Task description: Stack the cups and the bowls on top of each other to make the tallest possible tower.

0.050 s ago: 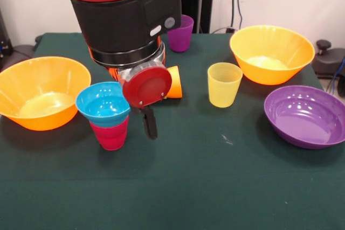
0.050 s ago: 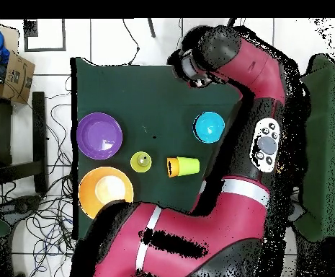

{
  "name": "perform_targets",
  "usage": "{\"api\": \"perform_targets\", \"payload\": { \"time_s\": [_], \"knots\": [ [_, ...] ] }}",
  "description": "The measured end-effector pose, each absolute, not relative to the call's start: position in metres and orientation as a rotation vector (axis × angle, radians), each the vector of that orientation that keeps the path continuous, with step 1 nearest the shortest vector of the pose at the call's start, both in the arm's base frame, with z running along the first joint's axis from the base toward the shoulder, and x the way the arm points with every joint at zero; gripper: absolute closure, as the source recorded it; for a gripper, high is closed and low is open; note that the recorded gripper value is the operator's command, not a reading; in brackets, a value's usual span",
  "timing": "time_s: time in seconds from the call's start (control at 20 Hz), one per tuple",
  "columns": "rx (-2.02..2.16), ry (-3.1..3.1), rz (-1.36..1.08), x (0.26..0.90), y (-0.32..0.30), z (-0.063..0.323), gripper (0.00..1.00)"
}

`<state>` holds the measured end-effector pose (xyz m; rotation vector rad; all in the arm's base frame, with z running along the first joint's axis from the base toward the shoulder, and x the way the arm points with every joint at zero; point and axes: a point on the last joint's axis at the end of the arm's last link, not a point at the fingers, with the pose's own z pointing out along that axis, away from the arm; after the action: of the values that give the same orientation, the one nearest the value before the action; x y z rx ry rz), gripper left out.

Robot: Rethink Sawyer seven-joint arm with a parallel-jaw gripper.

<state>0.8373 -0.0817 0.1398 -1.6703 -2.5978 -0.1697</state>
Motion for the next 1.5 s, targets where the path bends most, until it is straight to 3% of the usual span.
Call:
{"api": "perform_targets", "payload": {
  "time_s": [1.5],
  "knots": [
    [-1.906, -2.393, -0.222, 0.838, 0.03, 0.152, 0.0]
  ]
}}
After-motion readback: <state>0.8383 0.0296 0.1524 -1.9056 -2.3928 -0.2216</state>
